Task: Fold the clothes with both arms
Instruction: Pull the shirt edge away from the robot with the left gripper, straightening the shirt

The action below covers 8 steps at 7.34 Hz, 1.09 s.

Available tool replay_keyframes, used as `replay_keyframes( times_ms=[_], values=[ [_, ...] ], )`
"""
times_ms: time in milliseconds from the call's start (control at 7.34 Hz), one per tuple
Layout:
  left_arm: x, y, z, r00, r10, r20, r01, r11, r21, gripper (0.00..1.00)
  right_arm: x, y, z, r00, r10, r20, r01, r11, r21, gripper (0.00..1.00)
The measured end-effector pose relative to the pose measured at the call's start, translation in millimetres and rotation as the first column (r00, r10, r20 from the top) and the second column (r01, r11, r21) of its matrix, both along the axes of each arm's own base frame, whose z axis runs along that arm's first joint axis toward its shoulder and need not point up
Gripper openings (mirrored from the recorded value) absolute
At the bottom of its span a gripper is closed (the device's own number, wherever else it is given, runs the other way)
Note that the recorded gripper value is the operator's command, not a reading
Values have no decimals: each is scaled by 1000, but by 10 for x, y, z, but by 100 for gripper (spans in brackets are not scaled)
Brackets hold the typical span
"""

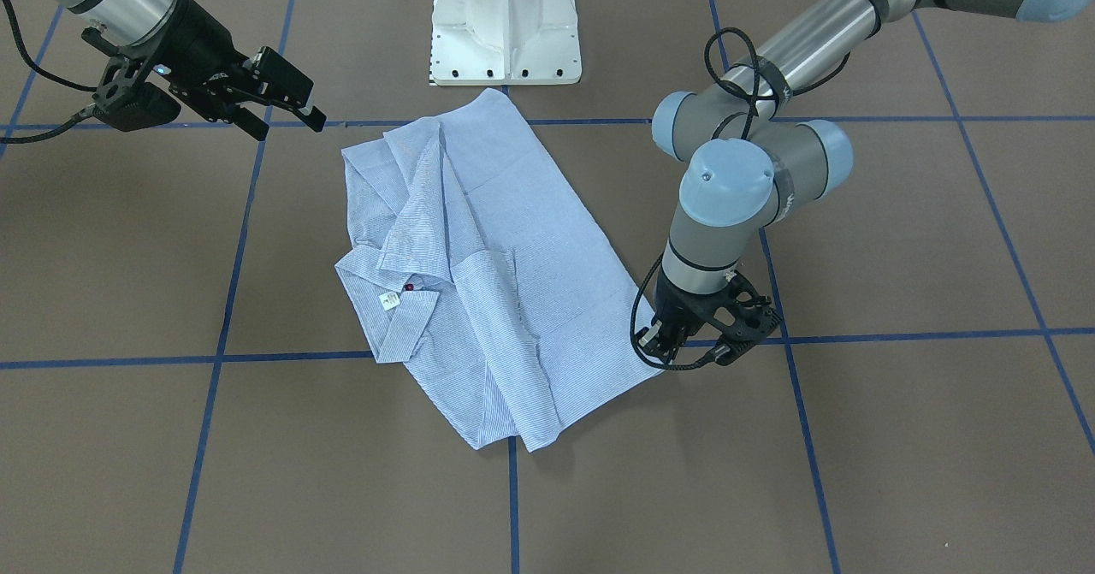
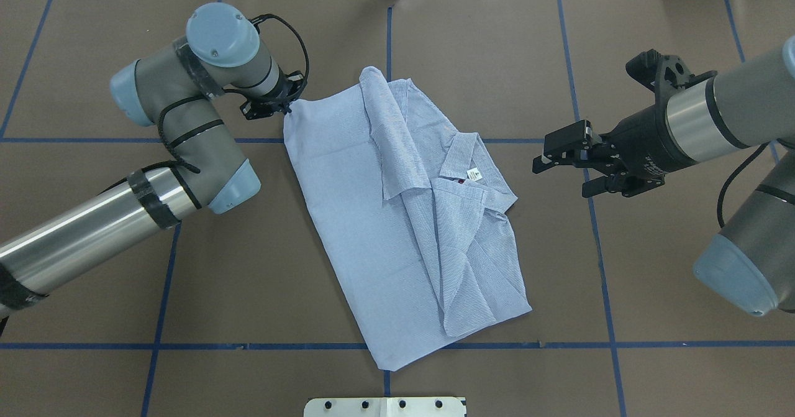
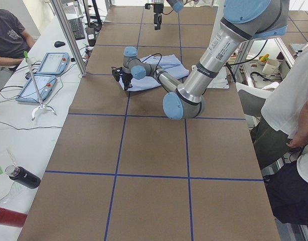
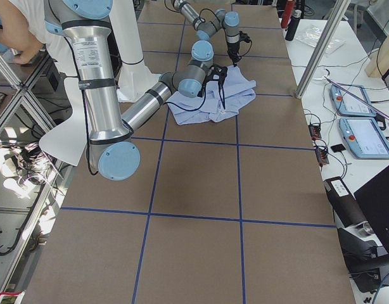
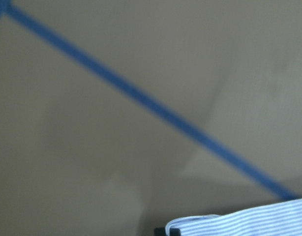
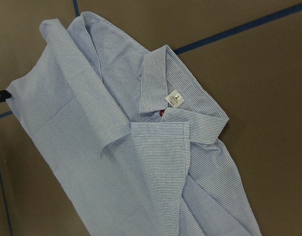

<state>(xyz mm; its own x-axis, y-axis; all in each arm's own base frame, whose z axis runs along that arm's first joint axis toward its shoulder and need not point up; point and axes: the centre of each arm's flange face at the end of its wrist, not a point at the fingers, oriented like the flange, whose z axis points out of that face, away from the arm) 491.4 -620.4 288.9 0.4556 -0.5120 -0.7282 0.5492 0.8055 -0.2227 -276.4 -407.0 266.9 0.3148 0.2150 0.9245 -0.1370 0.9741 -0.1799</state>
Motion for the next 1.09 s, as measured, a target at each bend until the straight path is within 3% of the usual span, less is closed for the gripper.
replay_keyframes(
  times_ms=[409, 681, 818, 954, 1090],
  values=[
    [251, -474, -345, 984, -112, -138, 133, 979, 156, 0, 28, -23, -32, 1000, 30, -3, -30, 999, 16, 100],
    [340, -611, -390, 969, -151, -197, 188, 964, 189, 0, 52, -32, -43, 999, 41, -4, -41, 999, 21, 100],
    [355, -639, -369, 967, -161, -200, 200, 961, 193, 15, 58, -36, -42, 999, 46, -5, -45, 999, 22, 100],
    [359, -650, -348, 966, -164, -198, 203, 960, 194, 99, 59, -42, -42, 999, 53, -7, -53, 998, 25, 100],
    [353, -653, -340, 968, -160, -194, 199, 959, 204, 100, 51, -47, -45, 998, 61, -10, -61, 998, 30, 100]
  ],
)
